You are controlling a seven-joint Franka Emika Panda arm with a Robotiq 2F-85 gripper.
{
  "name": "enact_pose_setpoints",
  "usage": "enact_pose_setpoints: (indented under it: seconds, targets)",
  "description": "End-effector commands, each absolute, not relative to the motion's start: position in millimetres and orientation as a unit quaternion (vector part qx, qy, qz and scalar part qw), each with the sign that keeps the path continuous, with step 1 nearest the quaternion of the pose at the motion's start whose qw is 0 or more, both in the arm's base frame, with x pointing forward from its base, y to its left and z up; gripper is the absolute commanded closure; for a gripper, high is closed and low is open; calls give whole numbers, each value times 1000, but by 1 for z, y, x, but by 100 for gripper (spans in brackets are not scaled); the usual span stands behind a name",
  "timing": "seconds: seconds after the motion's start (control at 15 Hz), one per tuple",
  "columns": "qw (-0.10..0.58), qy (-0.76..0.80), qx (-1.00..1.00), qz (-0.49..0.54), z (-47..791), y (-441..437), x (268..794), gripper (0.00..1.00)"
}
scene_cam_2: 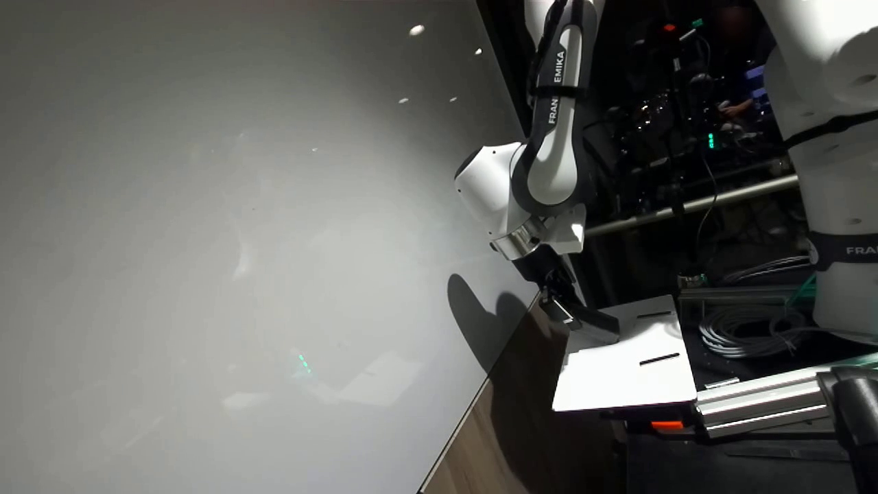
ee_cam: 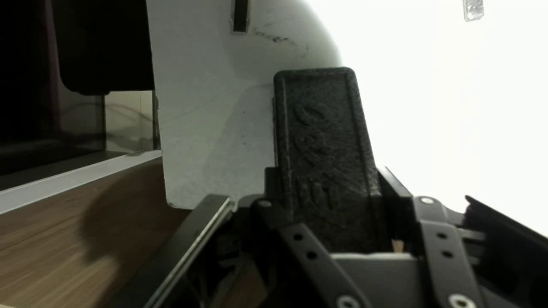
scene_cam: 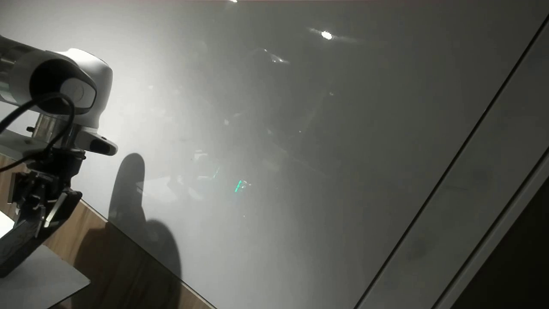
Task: Erase what was on the whiteboard
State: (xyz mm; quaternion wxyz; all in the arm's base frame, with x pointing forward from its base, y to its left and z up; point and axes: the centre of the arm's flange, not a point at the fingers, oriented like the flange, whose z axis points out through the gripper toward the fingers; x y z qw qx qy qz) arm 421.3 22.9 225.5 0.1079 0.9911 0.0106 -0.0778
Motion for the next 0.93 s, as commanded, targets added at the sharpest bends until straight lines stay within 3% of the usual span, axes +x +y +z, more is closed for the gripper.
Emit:
enact_pose_setpoints:
  seconds: [0.0,0.87]
  targets:
    - [113,-7,988,-105,215,17,430,70]
    - [110,-8,981,-161,218,38,413,70]
